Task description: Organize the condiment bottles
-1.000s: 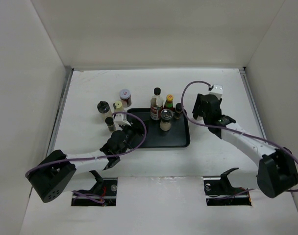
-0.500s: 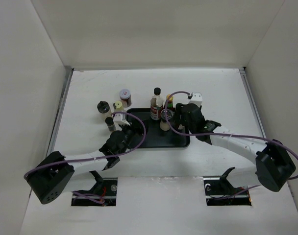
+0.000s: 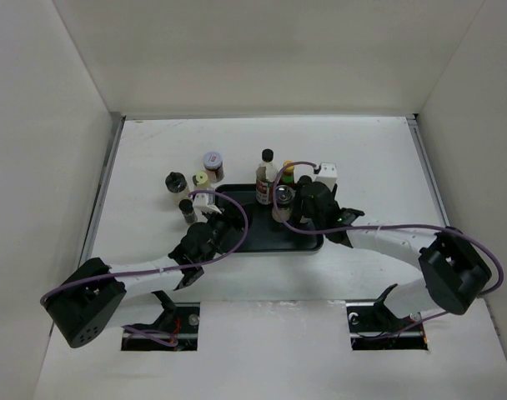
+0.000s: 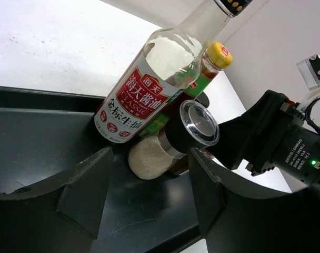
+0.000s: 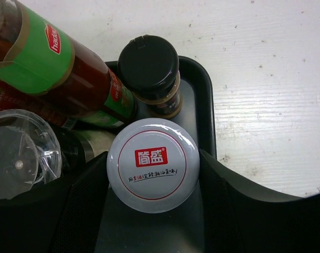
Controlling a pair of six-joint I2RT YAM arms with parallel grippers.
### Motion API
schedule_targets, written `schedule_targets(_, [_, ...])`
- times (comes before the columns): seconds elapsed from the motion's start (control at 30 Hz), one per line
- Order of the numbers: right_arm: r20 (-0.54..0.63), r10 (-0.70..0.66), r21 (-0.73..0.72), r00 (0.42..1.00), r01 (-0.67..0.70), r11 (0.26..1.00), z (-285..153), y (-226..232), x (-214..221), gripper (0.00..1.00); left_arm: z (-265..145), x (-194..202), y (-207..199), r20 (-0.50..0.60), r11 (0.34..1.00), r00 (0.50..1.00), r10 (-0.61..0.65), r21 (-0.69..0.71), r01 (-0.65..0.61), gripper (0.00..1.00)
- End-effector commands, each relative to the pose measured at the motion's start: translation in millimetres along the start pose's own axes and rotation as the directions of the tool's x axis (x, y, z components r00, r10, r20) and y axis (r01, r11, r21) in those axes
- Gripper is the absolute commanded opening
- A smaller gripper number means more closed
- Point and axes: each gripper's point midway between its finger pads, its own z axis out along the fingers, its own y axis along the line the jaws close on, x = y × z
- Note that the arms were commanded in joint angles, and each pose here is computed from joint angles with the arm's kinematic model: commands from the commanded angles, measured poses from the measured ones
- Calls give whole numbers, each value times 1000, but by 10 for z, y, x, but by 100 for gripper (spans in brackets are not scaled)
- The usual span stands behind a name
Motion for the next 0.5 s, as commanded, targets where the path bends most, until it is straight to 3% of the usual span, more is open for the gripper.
schedule_targets(0.0, [136, 83, -22, 987, -81, 996, -7, 153, -378, 55, -6, -130, -94, 47, 999, 999, -20, 36, 18, 57])
schedule_targets(0.17, [152, 91, -47, 984, -84, 995, -98, 198, -461, 74, -5, -143, -94, 51, 999, 999, -12, 35, 10, 57])
schedule_targets(0.23, [163, 99, -62, 982, -90, 994, -159, 201, -523, 77, -8, -174, -54, 61, 1000, 998, -3, 24, 1, 57])
schedule_targets(0.4, [204, 140, -116, 969, -118, 986, -361, 189, -703, 79, 1, -266, 10, 97, 999, 995, 33, -10, -32, 56])
schedule_targets(0.47, [222, 164, -136, 961, -136, 981, -431, 155, -760, 69, 15, -279, 19, 101, 999, 994, 43, -18, -42, 56])
